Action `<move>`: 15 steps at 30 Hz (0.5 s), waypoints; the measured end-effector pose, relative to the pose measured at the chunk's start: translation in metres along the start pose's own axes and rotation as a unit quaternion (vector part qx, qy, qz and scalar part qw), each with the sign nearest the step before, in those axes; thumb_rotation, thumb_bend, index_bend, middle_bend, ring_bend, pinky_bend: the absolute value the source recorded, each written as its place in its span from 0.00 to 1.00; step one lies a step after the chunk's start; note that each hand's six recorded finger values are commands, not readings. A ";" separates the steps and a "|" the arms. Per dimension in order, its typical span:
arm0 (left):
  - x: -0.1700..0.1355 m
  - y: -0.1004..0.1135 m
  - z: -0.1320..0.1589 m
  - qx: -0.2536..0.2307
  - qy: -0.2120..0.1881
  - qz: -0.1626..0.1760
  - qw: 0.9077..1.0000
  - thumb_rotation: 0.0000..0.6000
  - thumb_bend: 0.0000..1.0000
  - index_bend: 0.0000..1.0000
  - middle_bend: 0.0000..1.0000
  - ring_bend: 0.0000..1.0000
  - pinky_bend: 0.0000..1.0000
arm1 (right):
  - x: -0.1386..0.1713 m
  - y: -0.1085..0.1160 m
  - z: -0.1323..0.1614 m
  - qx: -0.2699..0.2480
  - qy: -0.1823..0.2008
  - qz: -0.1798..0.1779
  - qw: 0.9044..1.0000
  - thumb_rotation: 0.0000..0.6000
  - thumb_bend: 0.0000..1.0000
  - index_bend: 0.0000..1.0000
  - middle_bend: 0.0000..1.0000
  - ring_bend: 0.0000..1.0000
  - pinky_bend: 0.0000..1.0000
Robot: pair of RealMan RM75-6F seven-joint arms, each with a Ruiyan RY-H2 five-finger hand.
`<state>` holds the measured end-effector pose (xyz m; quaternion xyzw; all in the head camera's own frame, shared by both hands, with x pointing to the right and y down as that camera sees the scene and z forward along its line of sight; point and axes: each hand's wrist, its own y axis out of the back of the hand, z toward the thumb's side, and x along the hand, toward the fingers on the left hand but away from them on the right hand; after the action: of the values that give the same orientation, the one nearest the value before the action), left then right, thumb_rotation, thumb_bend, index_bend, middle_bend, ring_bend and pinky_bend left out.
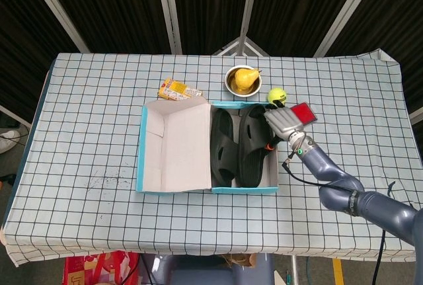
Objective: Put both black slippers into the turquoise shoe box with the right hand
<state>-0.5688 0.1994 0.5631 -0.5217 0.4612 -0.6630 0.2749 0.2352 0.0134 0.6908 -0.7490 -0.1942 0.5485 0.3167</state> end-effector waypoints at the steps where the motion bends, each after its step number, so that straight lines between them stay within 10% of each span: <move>1: 0.000 0.000 0.000 0.000 0.000 0.000 1.000 1.00 0.38 0.05 0.00 0.00 0.07 | 0.001 0.000 -0.001 0.001 -0.001 0.002 1.000 1.00 0.17 0.53 0.45 0.09 0.00; 15: 0.000 0.000 0.001 -0.001 -0.002 0.000 1.000 1.00 0.38 0.05 0.00 0.00 0.07 | 0.012 0.001 -0.001 -0.012 -0.011 0.043 0.999 1.00 0.17 0.11 0.09 0.00 0.00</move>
<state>-0.5681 0.1993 0.5627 -0.5230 0.4613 -0.6618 0.2750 0.2396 0.0202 0.6821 -0.7542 -0.1725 0.5676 0.2815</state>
